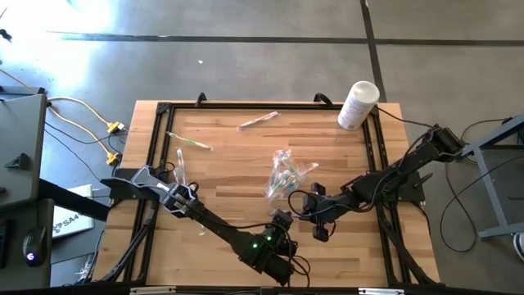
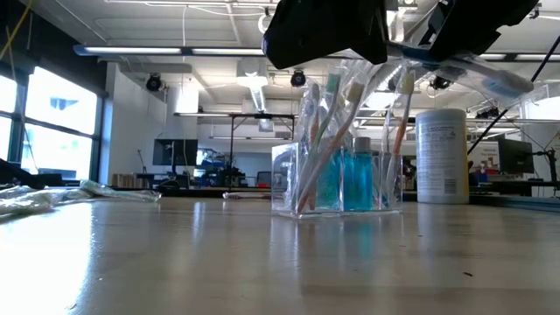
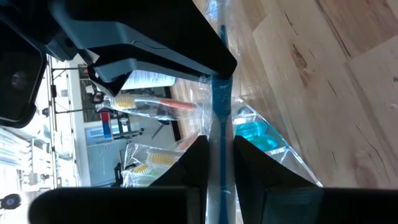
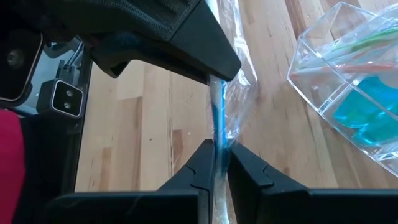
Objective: Pick & Place toothbrushing station
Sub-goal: Put the blue toothbrush into the transparent organizer
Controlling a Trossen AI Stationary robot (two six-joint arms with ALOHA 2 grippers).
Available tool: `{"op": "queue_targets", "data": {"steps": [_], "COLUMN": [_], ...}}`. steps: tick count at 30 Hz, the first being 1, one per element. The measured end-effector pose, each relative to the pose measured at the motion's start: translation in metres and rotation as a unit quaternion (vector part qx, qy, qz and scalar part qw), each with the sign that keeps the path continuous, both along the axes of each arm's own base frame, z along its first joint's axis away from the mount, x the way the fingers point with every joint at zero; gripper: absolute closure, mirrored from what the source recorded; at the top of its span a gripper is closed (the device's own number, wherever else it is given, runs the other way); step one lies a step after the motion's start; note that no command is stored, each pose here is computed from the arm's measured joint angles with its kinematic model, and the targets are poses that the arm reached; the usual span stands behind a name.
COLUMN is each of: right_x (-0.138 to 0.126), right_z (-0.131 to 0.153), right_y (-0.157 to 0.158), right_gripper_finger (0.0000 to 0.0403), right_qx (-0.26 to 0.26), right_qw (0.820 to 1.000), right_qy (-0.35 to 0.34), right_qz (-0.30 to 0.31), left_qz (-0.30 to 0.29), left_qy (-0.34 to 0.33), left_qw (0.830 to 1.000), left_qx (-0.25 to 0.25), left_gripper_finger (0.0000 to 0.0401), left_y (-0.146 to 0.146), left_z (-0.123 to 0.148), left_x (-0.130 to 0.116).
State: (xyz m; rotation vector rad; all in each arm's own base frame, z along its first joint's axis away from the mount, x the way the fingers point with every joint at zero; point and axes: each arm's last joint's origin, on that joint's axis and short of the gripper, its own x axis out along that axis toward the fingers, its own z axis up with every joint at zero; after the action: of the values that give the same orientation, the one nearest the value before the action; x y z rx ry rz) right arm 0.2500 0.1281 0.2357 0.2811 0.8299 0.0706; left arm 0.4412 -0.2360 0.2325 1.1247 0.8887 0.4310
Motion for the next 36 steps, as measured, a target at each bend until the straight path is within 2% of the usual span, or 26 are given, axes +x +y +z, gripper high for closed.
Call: {"op": "queue_targets", "data": {"steps": [28,32,36], "right_x": [0.0001,-0.0002,-0.0006], "right_z": [0.0004,0.0001,-0.0001], "right_y": [0.0006,0.0004,0.0003], "right_gripper_finger": [0.0373,0.0354,0.0309], "right_qx": [0.003,0.0,-0.006], "right_qw": [1.0,1.0,1.0], "right_qy": [-0.001,0.001,0.002], "right_qz": [0.007,0.009,0.015], "left_qz": [-0.004,-0.005,-0.005], "left_qy": [-0.004,-0.004,-0.003], "left_qw": [1.0,1.0,1.0], "left_qx": [-0.001,0.0,0.0], "left_gripper_finger": [0.0359,0.0359,0.0359], "left_y": [-0.0047,-0.0057,-0.006], "left_z": [0.0002,0.0002,0.0002], "left_x": [-0.0023,-0.0029,-0.0032]}}
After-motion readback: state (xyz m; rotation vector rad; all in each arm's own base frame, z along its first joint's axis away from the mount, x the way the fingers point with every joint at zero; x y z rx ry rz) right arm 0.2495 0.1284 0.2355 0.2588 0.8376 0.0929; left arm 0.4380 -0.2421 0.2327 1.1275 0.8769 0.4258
